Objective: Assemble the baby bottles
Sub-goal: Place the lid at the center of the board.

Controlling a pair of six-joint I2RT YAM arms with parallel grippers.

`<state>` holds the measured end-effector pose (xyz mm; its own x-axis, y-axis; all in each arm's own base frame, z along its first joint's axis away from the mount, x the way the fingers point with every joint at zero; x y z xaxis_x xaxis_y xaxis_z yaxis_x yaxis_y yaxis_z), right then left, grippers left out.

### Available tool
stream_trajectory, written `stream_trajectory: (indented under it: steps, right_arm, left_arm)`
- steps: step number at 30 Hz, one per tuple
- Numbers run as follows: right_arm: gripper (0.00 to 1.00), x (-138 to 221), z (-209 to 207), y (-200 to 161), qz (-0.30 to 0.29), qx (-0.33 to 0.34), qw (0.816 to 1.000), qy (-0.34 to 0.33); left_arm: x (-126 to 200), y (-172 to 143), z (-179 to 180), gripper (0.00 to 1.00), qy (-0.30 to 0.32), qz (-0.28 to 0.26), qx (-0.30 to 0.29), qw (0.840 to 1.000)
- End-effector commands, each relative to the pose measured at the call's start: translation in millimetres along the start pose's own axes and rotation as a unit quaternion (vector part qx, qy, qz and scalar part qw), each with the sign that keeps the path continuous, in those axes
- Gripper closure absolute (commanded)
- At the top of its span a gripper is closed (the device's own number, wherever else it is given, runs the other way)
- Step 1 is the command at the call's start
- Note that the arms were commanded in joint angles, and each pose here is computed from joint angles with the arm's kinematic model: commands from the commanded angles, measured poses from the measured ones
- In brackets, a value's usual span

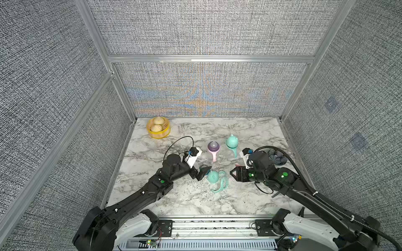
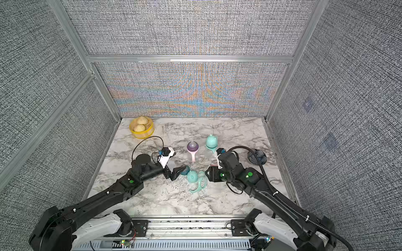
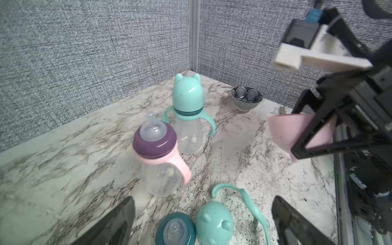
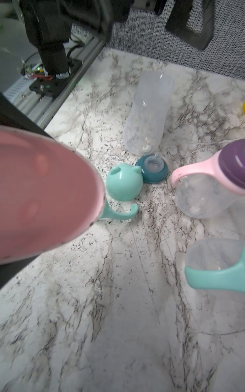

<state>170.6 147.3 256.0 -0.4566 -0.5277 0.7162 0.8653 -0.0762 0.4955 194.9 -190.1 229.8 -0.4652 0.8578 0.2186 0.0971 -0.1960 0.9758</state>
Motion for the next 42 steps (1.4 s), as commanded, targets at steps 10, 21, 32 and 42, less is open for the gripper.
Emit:
stream_trajectory:
  steps: [10,21,32,42]
  right_arm:
    - [0.39,25,49,55,-0.004,-0.018,0.979,0.202]
    - [0.39,24,75,80,-0.011,-0.024,0.954,0.297]
    - [0.39,12,77,83,-0.013,-0.029,0.945,0.325]
    - [0.39,4,83,81,-0.012,-0.031,0.937,0.348]
  left_arm:
    - [-12,16,-21,0.0,-0.087,-0.144,-0.099,0.981]
    - [-27,27,-24,0.0,-0.034,-0.264,-0.134,0.955]
    - [-35,48,-24,0.03,-0.033,-0.297,-0.135,0.945]
    - [-37,55,-27,0.11,-0.039,-0.307,-0.131,0.942]
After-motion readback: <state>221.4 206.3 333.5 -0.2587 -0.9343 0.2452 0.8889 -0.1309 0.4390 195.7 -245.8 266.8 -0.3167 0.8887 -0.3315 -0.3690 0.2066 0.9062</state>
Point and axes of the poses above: each gripper's point midway between its finger pads, its own x axis back along the fingers, its own z axis along the line the jaws close on, y = z × x, the point moved 10 cm from there along x, back along the fingers, and after that the axes turned 4 degrees about -x, right-handed, at the moved point
